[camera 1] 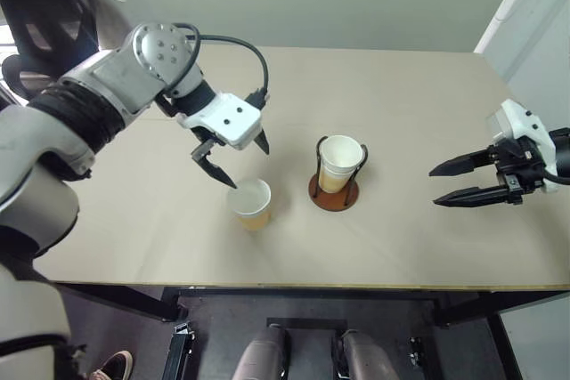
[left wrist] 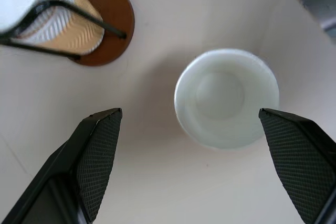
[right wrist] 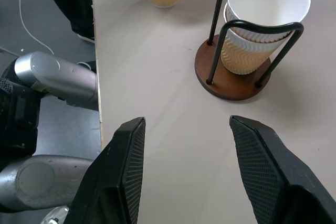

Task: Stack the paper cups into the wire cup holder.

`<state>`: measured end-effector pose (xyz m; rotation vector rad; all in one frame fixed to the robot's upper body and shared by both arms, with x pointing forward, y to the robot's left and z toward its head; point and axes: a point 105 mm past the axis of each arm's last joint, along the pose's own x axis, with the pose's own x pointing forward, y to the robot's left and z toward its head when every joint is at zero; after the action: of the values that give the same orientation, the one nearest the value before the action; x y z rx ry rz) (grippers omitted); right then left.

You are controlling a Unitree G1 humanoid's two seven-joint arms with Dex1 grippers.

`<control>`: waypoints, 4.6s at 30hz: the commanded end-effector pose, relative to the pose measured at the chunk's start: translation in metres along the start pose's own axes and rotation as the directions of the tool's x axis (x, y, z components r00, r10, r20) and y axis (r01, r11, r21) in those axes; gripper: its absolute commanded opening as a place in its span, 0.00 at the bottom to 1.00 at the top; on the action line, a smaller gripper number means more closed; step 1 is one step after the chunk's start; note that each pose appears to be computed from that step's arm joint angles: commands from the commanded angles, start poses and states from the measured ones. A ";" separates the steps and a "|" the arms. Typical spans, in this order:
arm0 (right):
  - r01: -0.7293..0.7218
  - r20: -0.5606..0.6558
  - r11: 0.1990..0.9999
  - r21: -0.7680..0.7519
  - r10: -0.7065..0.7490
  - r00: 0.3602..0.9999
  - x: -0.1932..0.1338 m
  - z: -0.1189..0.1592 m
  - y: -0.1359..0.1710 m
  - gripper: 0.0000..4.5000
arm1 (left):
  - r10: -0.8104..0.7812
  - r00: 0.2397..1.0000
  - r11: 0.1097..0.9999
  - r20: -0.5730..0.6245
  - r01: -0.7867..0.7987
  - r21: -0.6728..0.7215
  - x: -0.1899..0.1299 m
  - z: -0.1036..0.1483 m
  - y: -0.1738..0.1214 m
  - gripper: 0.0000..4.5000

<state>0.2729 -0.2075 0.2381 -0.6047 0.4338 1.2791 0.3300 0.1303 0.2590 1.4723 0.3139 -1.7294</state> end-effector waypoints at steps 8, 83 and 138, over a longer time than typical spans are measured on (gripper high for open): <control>0.012 -0.017 1.000 -0.023 -0.012 1.000 -0.012 0.005 0.002 0.57 | -0.139 0.981 0.987 -0.133 0.148 0.056 -0.010 -0.012 -0.032 1.00; 0.060 0.013 0.996 -0.064 -0.059 0.998 -0.014 0.004 -0.021 0.57 | 0.136 0.990 0.990 0.032 -0.137 0.018 0.011 -0.002 0.043 0.01; 0.070 0.001 0.995 -0.070 -0.070 0.998 -0.017 -0.005 -0.022 0.57 | 0.171 0.971 0.967 0.167 -0.197 0.159 0.014 0.067 0.096 0.01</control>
<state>0.2933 -0.2266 0.2321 -0.6360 0.4204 1.2497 0.3574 0.0203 0.2886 1.4118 -0.0390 -1.7122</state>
